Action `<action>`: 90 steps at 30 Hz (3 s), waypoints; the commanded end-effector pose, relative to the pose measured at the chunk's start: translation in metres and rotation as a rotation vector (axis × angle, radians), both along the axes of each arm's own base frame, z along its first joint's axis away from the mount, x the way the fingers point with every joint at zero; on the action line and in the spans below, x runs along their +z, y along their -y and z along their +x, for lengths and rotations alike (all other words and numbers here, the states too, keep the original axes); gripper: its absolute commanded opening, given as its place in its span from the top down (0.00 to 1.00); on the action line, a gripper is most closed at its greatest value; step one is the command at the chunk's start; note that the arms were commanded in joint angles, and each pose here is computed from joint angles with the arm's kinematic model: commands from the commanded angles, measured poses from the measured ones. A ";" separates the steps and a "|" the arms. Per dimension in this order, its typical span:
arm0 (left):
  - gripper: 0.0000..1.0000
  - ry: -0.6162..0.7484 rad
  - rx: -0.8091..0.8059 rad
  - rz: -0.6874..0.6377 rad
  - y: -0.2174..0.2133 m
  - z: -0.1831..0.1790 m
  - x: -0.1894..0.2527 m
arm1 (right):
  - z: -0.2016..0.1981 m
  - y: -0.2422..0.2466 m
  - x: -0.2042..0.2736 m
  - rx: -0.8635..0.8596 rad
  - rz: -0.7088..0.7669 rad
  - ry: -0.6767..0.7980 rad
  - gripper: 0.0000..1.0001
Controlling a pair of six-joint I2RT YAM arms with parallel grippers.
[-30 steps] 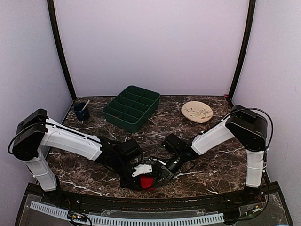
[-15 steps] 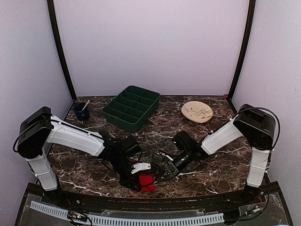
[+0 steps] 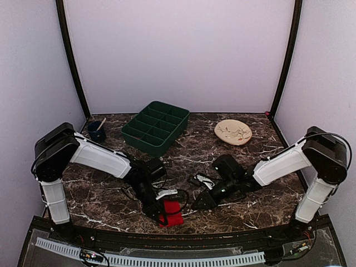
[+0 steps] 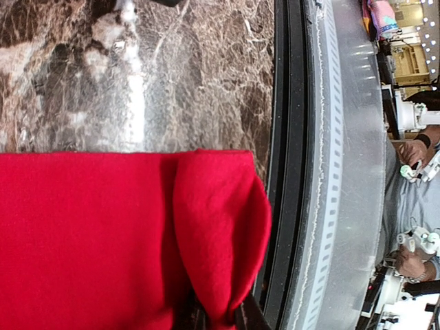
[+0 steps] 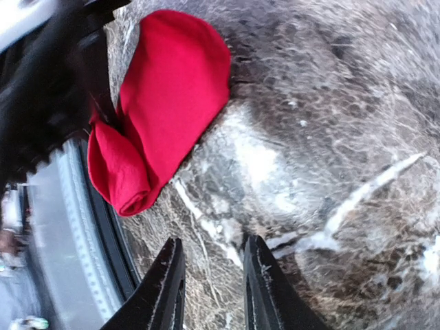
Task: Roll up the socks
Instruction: Roll the sock at the center of the board.
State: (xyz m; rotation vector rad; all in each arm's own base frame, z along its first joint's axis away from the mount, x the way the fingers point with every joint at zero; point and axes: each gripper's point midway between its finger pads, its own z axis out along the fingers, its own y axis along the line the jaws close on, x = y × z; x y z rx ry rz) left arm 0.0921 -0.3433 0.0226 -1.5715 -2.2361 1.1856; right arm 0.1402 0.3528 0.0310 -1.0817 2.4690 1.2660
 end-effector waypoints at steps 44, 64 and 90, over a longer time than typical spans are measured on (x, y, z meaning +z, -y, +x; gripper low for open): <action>0.87 -0.247 0.022 0.030 -0.012 -0.009 -0.015 | -0.065 -0.062 0.010 0.417 -0.055 0.531 0.67; 0.87 -0.254 0.021 0.036 -0.013 -0.010 -0.016 | -0.070 -0.070 0.001 0.467 -0.059 0.529 0.84; 0.74 -0.086 0.144 0.059 -0.021 0.033 0.003 | -0.055 -0.045 -0.021 0.380 -0.186 0.502 1.00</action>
